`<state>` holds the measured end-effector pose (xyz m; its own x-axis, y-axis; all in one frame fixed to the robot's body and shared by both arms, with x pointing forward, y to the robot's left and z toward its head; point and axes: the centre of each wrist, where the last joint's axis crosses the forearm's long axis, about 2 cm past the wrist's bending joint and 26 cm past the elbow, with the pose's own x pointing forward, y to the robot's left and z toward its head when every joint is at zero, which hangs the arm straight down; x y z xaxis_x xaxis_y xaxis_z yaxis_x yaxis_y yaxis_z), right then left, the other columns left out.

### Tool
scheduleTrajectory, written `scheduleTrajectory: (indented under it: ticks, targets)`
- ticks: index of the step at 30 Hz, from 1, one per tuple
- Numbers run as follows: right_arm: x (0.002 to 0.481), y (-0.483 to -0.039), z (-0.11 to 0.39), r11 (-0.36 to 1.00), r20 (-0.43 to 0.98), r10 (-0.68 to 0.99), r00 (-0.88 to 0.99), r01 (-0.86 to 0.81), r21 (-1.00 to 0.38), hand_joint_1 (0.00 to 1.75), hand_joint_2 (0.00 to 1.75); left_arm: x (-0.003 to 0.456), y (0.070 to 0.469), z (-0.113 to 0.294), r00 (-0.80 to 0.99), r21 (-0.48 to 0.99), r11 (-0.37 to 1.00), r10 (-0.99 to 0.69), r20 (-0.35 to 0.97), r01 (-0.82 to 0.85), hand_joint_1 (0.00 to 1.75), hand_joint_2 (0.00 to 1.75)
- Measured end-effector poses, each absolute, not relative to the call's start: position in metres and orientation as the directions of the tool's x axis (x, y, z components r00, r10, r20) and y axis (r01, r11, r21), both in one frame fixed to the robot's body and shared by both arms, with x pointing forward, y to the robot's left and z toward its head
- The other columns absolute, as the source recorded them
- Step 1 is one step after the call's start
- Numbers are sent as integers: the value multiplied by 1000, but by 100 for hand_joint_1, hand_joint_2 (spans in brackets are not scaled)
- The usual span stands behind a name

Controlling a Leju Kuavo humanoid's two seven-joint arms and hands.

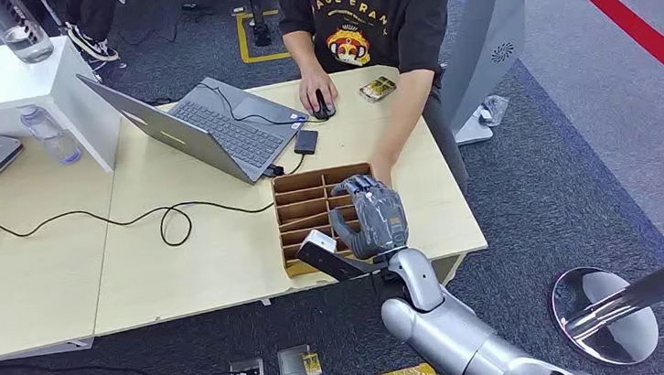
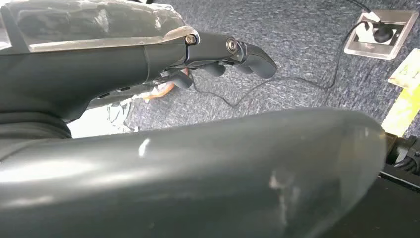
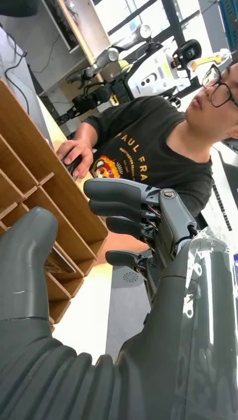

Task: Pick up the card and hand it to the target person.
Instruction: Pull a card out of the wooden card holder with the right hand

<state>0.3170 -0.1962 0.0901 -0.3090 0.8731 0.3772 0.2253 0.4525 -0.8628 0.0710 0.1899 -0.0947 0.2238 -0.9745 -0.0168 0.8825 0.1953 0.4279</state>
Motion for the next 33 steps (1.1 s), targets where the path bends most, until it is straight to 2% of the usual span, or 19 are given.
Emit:
scheduleTrajectory:
  ticks: [26,27,29,31,33]
  targets:
    - [327,-217,68,400,368,907,-206,143,-906,89,175,71,191,-95,227,426,199,-974,-16,882,0,0]
    - [327,-217,68,398,366,908,-204,141,-907,92,175,71,191,-95,228,426,200,-974,-16,882,0,0]
    - [326,-218,66,395,365,909,-201,138,-908,113,175,71,191,-95,230,425,202,-973,-16,882,0,0]
    - [326,-219,65,393,363,910,-201,134,-910,153,175,71,192,-95,232,425,204,-972,-16,882,0,0]
    - [326,-219,65,391,361,910,-204,133,-911,175,175,71,192,-95,233,424,205,-972,-16,882,0,0]
